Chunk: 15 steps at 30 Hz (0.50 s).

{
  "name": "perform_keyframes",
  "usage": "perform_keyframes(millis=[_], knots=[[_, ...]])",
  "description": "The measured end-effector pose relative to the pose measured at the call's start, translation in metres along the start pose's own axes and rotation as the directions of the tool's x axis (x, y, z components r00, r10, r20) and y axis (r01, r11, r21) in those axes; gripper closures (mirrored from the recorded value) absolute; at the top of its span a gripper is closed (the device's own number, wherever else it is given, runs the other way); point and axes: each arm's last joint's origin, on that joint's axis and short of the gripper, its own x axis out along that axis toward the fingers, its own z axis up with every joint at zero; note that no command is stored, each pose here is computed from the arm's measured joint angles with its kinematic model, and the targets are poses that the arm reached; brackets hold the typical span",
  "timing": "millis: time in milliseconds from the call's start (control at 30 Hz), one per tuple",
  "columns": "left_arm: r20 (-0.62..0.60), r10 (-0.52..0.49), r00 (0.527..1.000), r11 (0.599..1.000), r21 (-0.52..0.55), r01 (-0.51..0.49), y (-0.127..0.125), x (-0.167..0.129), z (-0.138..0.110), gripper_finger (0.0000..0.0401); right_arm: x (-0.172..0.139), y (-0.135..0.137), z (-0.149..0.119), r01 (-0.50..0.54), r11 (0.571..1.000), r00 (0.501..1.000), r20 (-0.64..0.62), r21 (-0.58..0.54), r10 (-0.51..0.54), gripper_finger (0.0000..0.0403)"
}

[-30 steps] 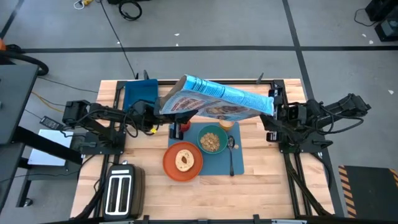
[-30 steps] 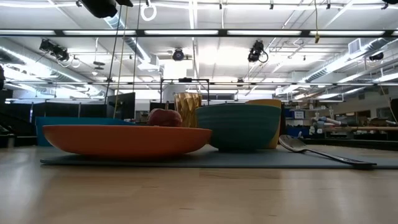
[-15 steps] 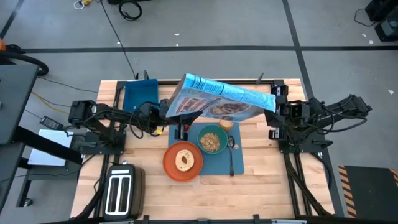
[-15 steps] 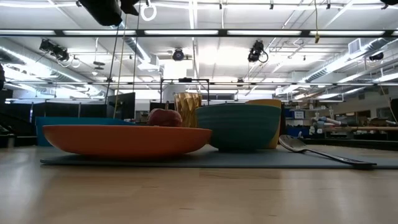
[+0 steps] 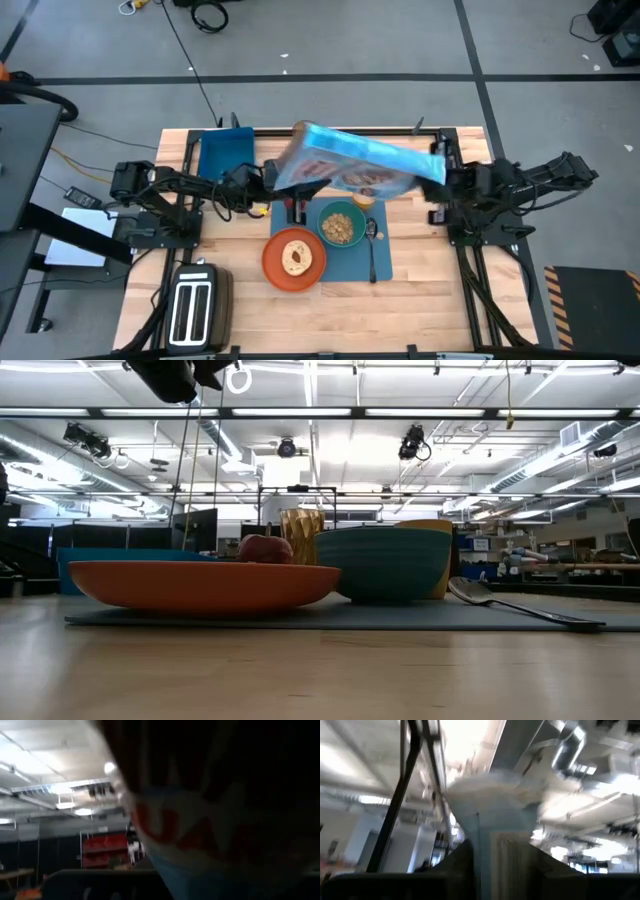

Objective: Arrange a breakfast setting
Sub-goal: Pour the cereal into the green bowl

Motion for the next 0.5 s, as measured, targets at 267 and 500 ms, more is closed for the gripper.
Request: perform_keyframes(millis=[267, 500], knots=[[-0.052, 0.006, 0.999, 1.0, 0.001, -0.006, -0.0003, -0.0004, -0.0061, 0.039, -0.0003, 0.0016, -0.0059, -0.001, 1.0, 0.999, -0.051, -0.002, 0.001, 0.0215], [-0.05, 0.007, 0.999, 1.0, 0.008, -0.007, -0.0003, -0.0002, -0.0057, 0.0388, -0.0004, 0.001, -0.0009, -0.024, 1.0, 1.0, 0.012, 0.004, 0.024, 0.0245]])
